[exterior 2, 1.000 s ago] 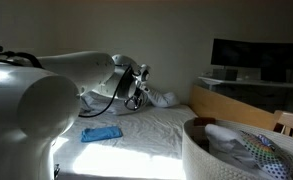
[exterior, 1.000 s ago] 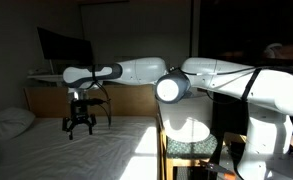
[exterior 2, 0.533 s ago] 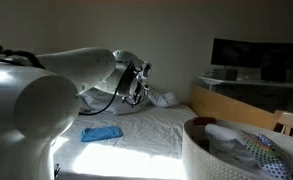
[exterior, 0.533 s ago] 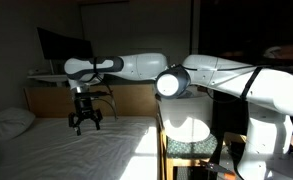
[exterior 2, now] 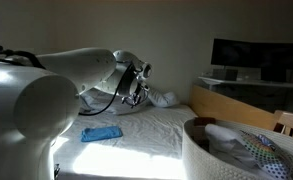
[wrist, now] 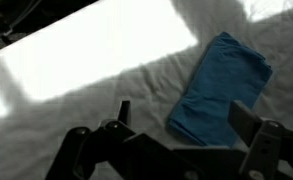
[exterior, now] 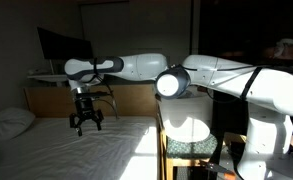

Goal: Put the white and blue shirts in the laundry bag

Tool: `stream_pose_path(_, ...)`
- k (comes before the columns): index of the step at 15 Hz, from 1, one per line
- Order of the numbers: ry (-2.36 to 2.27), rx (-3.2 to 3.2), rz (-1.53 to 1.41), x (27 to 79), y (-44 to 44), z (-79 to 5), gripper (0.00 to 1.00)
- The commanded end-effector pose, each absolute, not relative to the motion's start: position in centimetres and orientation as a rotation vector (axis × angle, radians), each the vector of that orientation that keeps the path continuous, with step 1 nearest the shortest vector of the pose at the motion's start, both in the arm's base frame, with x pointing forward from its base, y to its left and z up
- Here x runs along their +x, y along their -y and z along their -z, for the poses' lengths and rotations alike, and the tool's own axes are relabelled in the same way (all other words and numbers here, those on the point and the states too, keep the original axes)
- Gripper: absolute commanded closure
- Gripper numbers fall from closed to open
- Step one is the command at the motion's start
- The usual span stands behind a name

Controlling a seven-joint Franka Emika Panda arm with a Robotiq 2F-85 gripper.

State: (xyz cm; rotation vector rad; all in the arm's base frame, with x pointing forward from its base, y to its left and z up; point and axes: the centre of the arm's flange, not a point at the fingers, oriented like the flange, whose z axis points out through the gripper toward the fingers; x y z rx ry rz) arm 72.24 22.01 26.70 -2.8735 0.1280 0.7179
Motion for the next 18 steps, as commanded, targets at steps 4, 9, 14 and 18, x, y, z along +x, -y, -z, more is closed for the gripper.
stream_pose_path(4, -0.152, -2.954, -0.544, 68.9, -27.7, -22.7, 0.00)
stream_pose_path(9, -0.074, -3.025, -0.600, 65.2, -37.7, -14.9, 0.00)
stream_pose_path(14, -0.065, -3.043, -0.630, 63.7, -42.1, -11.9, 0.00)
stream_pose_path(18, -0.101, -3.051, -0.620, 63.7, -42.2, -12.0, 0.00)
